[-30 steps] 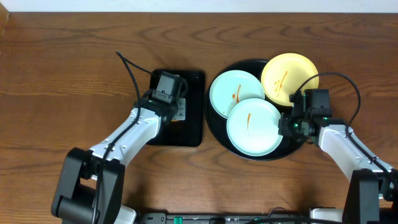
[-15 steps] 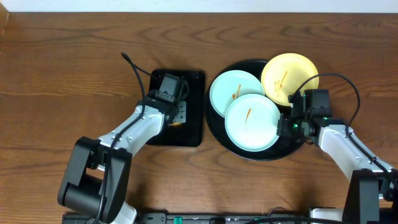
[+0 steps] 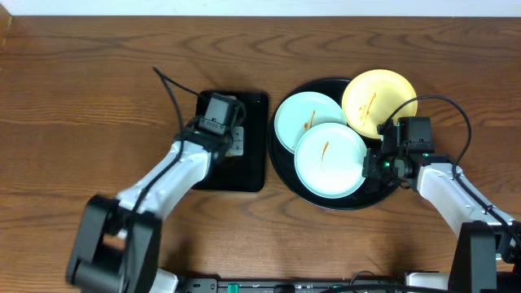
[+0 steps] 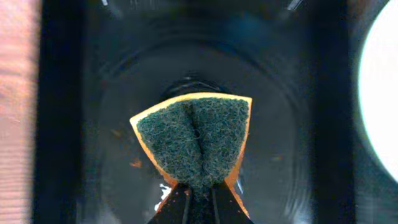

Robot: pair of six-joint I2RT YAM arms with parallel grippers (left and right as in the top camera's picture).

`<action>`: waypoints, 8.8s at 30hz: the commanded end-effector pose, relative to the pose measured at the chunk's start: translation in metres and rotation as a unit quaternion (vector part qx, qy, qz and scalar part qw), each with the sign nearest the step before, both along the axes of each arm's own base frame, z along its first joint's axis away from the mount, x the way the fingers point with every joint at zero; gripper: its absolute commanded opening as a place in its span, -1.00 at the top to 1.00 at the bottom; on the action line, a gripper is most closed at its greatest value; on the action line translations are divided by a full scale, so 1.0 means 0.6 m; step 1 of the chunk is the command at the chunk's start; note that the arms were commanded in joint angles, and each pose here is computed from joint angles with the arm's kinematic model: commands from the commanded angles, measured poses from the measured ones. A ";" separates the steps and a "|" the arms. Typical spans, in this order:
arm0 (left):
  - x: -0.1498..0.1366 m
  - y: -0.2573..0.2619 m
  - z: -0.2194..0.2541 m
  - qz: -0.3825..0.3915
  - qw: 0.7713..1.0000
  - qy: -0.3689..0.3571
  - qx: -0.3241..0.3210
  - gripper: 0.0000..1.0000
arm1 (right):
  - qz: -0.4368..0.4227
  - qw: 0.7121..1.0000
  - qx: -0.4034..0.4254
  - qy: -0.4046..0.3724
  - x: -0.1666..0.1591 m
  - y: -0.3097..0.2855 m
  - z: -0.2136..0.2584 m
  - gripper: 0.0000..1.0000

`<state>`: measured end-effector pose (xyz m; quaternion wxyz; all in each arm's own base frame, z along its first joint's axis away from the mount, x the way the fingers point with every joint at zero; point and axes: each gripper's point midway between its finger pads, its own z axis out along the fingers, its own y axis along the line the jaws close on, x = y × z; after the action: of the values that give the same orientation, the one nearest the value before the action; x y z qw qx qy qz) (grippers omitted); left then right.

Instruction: Clean dirty plates on tray and stack at the side

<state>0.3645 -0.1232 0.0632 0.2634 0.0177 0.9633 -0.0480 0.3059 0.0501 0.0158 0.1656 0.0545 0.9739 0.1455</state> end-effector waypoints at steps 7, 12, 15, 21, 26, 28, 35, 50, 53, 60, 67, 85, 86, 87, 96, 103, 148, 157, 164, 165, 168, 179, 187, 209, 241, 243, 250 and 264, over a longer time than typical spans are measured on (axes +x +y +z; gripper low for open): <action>0.016 -0.009 0.078 0.025 0.997 -0.054 -0.041 0.85 | 0.008 1.000 0.002 0.011 -0.010 0.010 -0.009 0.98; 0.033 -0.006 0.097 0.005 0.996 -0.083 -0.036 0.85 | 0.008 1.000 0.002 0.012 -0.011 0.010 -0.009 0.98; 0.051 0.009 0.132 0.025 0.991 -0.120 -0.053 0.85 | 0.008 1.000 0.002 0.013 -0.012 0.010 -0.009 0.98; 0.039 -0.016 0.116 0.026 0.991 -0.087 -0.101 0.85 | 0.008 1.000 0.003 0.015 -0.013 0.010 -0.010 0.98; 0.023 -0.076 0.132 -0.019 0.981 -0.061 -0.183 0.85 | 0.013 1.000 0.018 0.016 -0.015 0.019 -0.007 0.98; 0.022 -0.086 0.143 -0.014 0.977 -0.053 -0.207 0.85 | 0.015 1.000 0.022 0.016 -0.015 0.021 -0.007 0.98; 0.035 -0.095 0.169 -0.012 0.971 -0.069 -0.228 0.85 | 0.015 1.000 0.021 0.016 -0.015 0.021 -0.007 0.98; 0.056 -0.100 0.195 -0.027 0.965 -0.112 -0.234 0.85 | 0.017 1.000 0.021 0.017 -0.016 0.021 -0.007 0.98; 0.056 -0.100 0.195 -0.027 0.965 -0.112 -0.234 0.85 | 0.017 1.000 0.021 0.017 -0.016 0.021 -0.007 0.98; 0.056 -0.098 0.193 -0.024 0.966 -0.110 -0.231 0.85 | 0.017 0.999 0.021 0.018 -0.017 0.021 -0.007 0.98; 0.056 -0.021 0.134 0.079 0.985 -0.087 -0.130 0.85 | 0.016 0.999 0.021 0.019 -0.017 0.021 -0.007 0.98; -0.022 -0.319 0.126 -0.117 0.927 0.024 -0.355 0.85 | 0.022 0.999 0.030 0.019 -0.019 0.029 -0.006 0.98; -0.030 -0.336 0.119 -0.127 0.926 0.029 -0.354 0.85 | 0.022 0.999 0.030 0.019 -0.019 0.029 -0.006 0.98; -0.038 -0.355 0.113 -0.140 0.924 0.033 -0.354 0.85 | 0.022 0.999 0.030 0.019 -0.019 0.029 -0.006 0.98; -0.070 -0.428 0.038 -0.161 0.927 0.045 -0.335 0.85 | 0.023 0.999 0.030 0.027 -0.025 0.029 -0.008 0.98; -0.073 -0.410 -0.042 -0.136 0.944 0.079 -0.290 0.85 | 0.023 0.999 0.030 0.029 -0.026 0.029 -0.008 0.98; -0.076 -0.265 0.027 -0.143 0.973 0.064 -0.170 0.85 | 0.035 0.999 -0.005 -0.016 -0.004 0.014 0.035 0.98; -0.024 -0.159 0.151 -0.100 0.969 -0.004 -0.228 0.85 | 0.040 0.987 -0.101 -0.121 0.027 -0.032 0.147 0.98; 0.033 -0.012 0.117 0.034 0.987 -0.020 -0.156 0.85 | 0.004 0.962 -0.206 -0.181 0.028 -0.079 0.212 0.97; 0.036 -0.003 0.111 0.042 0.987 -0.018 -0.154 0.85 | 0.002 0.957 -0.224 -0.186 0.027 -0.083 0.220 0.97; 0.041 0.016 0.087 0.059 0.987 -0.001 -0.149 0.85 | -0.011 0.933 -0.298 -0.202 0.024 -0.096 0.245 0.98; 0.038 0.020 0.030 0.068 0.988 0.042 -0.135 0.85 | 0.094 0.841 -0.463 -0.263 0.017 -0.018 0.306 0.98; 0.038 0.020 0.030 0.068 0.988 0.041 -0.135 0.85 | 0.081 0.825 -0.486 -0.276 0.017 -0.016 0.324 0.98; 0.038 0.020 0.030 0.068 0.988 0.042 -0.135 0.85 | -0.328 0.895 -0.246 -0.175 0.005 -0.289 0.245 0.98; 0.038 0.020 0.030 0.068 0.988 0.042 -0.135 0.85 | -0.176 0.965 0.119 -0.150 0.089 -0.199 0.137 0.13; 0.038 0.020 0.030 0.068 0.988 0.042 -0.135 0.85 | -0.138 0.973 0.124 -0.135 0.089 -0.153 0.132 0.07; 0.038 0.020 0.030 0.068 0.988 0.042 -0.135 0.85 | -0.071 0.988 0.092 -0.102 0.093 -0.023 0.113 -0.04; 0.038 0.020 0.030 0.068 0.988 0.042 -0.135 0.84 | -0.110 0.992 0.054 -0.020 0.077 0.107 0.018 -0.02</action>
<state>0.3898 -0.1142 0.0864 0.2284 -0.0913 0.9545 -0.1685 0.3502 0.1080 0.0373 0.2100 0.1308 0.9502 0.1893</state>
